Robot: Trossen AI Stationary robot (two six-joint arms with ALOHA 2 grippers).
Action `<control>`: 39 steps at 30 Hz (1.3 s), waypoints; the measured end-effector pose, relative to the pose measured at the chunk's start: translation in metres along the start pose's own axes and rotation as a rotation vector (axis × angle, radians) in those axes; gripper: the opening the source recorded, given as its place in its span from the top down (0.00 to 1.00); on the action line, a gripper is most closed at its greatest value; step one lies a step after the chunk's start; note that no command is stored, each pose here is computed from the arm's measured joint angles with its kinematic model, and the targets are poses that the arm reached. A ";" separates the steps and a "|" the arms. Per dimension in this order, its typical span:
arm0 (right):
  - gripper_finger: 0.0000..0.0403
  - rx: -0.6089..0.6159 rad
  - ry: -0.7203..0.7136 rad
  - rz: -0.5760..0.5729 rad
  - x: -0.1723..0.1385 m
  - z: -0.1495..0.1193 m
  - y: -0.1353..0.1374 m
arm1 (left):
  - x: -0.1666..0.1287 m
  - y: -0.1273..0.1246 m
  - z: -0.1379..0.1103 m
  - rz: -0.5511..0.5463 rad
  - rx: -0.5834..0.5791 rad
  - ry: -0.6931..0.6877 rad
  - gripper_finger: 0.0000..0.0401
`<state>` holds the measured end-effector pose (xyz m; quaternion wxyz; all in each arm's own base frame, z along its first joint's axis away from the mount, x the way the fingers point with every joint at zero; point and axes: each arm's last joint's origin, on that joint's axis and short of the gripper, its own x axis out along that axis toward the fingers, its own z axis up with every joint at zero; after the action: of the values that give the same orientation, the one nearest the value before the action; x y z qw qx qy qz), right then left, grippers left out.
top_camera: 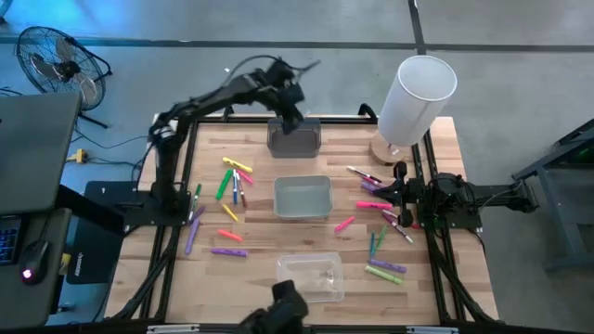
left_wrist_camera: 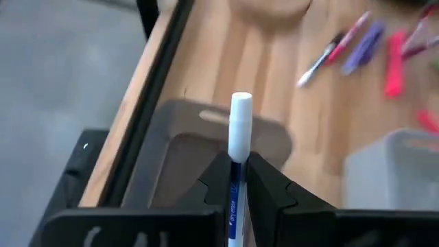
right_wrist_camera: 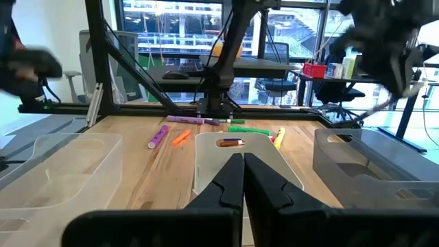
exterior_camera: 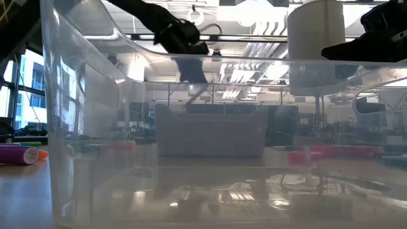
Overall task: Pick & Place Markers
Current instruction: Put the blue marker pen into the black bin, then put the pink highlighter pen into the gray bin
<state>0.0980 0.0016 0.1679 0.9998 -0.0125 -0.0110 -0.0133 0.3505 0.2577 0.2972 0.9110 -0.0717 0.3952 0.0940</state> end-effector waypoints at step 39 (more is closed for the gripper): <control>1.00 0.000 0.000 0.000 0.000 0.000 0.000 | -0.071 -0.071 0.027 -0.056 -0.114 -0.044 0.81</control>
<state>0.0980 0.0015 0.1679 0.9998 -0.0125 -0.0110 -0.0135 0.3386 0.1861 0.3717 0.9161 -0.1326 0.3669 0.0923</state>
